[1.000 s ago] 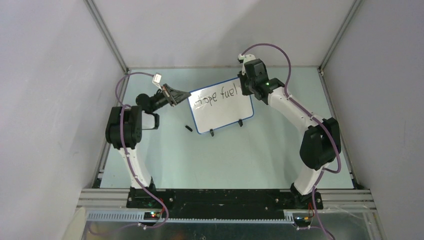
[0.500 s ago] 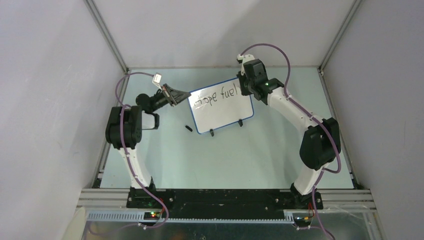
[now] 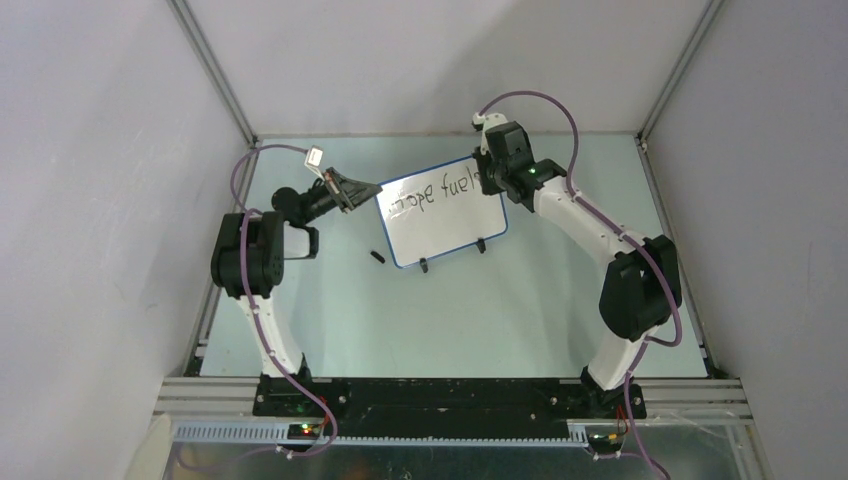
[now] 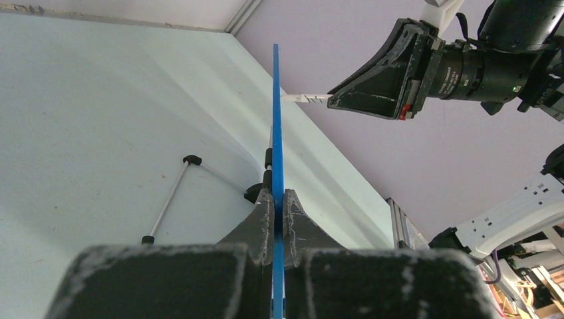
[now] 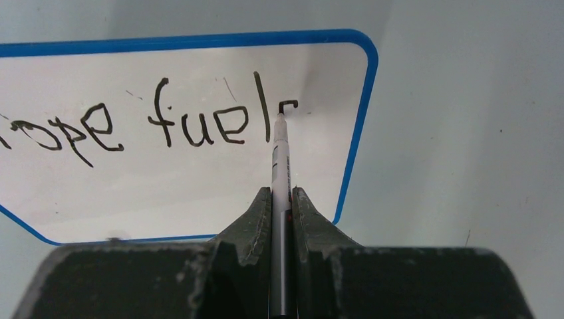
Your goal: Write a sentence on the whiteboard
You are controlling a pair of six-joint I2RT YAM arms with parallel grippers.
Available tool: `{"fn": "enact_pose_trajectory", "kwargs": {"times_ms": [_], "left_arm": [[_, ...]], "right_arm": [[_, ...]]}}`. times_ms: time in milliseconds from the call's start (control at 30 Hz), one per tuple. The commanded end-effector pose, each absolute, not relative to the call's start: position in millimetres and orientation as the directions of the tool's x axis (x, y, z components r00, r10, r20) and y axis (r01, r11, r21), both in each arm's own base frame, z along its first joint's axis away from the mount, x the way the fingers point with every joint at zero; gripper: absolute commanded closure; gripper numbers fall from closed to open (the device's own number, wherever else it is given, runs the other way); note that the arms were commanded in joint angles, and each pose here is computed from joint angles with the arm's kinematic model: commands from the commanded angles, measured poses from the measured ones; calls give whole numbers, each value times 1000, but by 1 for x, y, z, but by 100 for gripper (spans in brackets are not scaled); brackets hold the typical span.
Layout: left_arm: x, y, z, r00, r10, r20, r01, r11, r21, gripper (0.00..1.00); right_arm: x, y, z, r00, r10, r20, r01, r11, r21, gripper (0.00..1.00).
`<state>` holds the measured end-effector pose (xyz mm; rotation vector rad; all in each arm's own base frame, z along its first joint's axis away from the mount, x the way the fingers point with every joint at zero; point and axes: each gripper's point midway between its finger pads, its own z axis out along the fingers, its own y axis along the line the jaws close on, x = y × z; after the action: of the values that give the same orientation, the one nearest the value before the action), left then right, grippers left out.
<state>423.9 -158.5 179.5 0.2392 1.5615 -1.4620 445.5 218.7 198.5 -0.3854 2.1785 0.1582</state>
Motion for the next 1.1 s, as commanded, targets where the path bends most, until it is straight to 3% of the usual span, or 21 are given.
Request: {"fn": "enact_pose_trajectory", "kwargs": {"times_ms": [0, 633, 1067], "left_arm": [[420, -163, 192, -491, -413, -767, 750, 247, -613, 100], [420, -163, 192, -490, -413, -768, 751, 247, -612, 100], [420, -163, 192, -490, -413, -768, 751, 247, -612, 100]], "right_arm": [[438, 218, 199, -554, -219, -803, -341, 940, -22, 100], [438, 198, 195, -576, -203, -792, -284, 958, -38, 100], [429, 218, 196, -561, -240, -792, -353, 935, -33, 100]]}}
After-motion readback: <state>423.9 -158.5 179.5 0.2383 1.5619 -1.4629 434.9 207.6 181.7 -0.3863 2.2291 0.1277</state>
